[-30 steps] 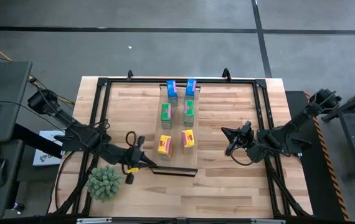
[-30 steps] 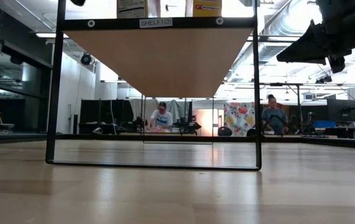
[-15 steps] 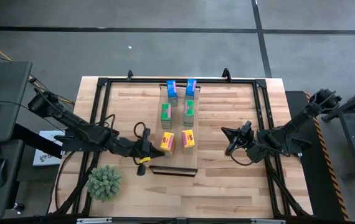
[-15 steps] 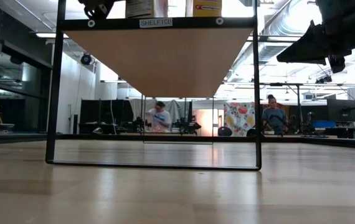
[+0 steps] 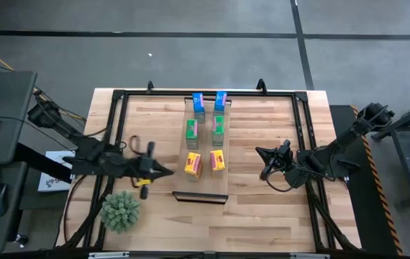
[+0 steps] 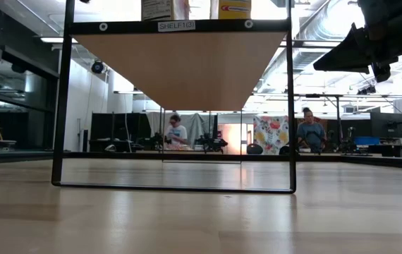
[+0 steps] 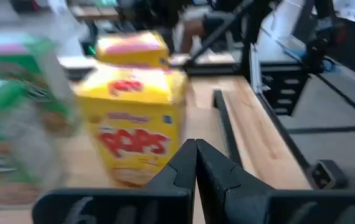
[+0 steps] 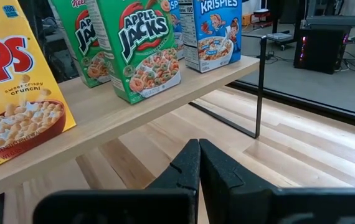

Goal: Stack cereal on shelf
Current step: Put the yellow cereal box on the shelf aligned with the other yellow cereal box, then return to Home Position

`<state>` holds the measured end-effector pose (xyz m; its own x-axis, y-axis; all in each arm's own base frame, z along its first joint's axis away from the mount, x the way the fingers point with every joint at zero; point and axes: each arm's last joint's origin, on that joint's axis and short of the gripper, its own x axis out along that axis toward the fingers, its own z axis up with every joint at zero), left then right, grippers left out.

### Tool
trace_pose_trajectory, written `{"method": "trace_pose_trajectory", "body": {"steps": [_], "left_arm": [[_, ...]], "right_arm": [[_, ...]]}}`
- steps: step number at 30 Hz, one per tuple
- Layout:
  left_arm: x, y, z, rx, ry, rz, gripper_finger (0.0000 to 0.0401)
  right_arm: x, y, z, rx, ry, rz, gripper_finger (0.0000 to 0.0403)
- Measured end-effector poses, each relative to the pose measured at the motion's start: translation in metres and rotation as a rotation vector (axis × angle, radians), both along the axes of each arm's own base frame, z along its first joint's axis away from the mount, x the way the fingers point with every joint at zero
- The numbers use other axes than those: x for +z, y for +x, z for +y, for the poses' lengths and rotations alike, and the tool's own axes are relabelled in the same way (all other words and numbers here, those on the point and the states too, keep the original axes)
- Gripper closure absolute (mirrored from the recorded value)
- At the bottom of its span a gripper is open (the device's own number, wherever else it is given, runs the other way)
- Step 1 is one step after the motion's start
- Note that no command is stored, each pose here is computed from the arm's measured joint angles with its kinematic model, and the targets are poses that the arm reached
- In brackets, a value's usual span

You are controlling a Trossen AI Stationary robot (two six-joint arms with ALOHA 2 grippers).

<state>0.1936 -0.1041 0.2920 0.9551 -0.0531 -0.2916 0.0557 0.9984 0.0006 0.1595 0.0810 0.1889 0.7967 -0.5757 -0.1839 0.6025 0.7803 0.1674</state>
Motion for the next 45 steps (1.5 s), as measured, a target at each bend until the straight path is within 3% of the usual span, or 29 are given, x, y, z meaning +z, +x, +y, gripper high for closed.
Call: {"method": "trace_pose_trajectory", "body": {"steps": [4, 7, 17, 24, 31, 35, 40, 45], "left_arm": [[-0.007, -0.025, 0.008, 0.055, 0.085, -0.077, 0.0401], [-0.024, -0.036, 0.023, 0.054, 0.078, -0.147, 0.0401], [-0.071, -0.047, 0.074, -0.199, -0.011, -0.321, 0.0401], [-0.107, -0.054, 0.093, -0.095, -0.050, -0.325, 0.0401], [-0.109, -0.064, 0.095, -0.079, -0.054, -0.355, 0.0401], [-0.114, -0.072, 0.096, -0.061, -0.069, -0.295, 0.0401], [-0.113, -0.083, 0.097, -0.062, -0.070, -0.306, 0.0401], [-0.113, -0.095, 0.097, -0.060, -0.057, -0.328, 0.0401]], "right_arm": [[0.000, 0.000, 0.000, 0.003, -0.001, 0.002, 0.0403], [0.000, 0.000, 0.000, 0.000, -0.019, 0.011, 0.0403], [0.000, 0.001, -0.003, -0.024, -0.050, 0.024, 0.0403], [0.002, 0.000, -0.003, -0.004, -0.074, 0.042, 0.0403], [0.011, -0.004, -0.005, 0.037, -0.045, 0.019, 0.0403], [0.014, -0.006, -0.005, 0.081, 0.009, -0.007, 0.0403], [0.013, -0.013, 0.001, 0.154, -0.009, 0.033, 0.0403], [0.007, -0.029, 0.002, 0.127, 0.024, 0.033, 0.0403]]}}
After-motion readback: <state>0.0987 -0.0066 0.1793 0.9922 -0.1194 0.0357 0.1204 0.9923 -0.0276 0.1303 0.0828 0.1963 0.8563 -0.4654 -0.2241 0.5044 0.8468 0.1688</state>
